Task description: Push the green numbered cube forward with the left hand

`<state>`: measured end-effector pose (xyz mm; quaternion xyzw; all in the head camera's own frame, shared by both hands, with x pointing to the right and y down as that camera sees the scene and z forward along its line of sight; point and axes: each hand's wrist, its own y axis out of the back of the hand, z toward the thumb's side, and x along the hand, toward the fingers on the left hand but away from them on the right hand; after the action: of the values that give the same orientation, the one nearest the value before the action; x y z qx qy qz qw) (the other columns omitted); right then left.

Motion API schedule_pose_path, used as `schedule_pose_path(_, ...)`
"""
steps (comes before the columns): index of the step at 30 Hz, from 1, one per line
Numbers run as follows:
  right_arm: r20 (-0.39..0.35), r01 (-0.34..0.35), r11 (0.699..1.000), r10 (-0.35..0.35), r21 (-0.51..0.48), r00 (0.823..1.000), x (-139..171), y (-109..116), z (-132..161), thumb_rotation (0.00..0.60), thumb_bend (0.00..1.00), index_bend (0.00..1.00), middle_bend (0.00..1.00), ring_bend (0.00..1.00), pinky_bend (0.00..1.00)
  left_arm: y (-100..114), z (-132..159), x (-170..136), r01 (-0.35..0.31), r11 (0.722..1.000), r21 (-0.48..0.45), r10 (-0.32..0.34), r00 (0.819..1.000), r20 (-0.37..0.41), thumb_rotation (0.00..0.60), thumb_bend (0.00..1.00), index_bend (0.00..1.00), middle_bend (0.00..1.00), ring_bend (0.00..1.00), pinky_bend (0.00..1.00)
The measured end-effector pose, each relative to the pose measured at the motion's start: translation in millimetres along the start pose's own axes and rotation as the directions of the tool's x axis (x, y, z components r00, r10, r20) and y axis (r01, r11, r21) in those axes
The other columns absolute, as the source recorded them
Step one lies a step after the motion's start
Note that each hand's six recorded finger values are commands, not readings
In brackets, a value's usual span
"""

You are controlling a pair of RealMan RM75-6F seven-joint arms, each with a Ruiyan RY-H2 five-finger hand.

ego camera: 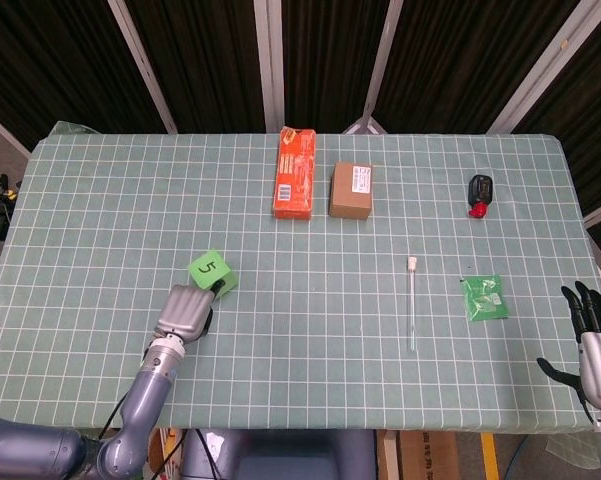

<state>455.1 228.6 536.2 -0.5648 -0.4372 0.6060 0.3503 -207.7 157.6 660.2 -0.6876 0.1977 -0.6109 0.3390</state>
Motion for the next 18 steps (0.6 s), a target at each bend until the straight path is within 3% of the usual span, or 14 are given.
schedule_pose_path(18, 0.008, -0.005, 1.0, 0.005, 0.01, 1.0, -1.8, -1.8, -1.0, 0.6, 0.04, 0.07, 0.0, 0.0, 0.0, 10.5, 10.4, 31.2, -0.03, 0.999, 0.032, 0.033, 0.996, -0.082, 0.6, 0.8, 0.18, 0.77, 0.61, 0.68)
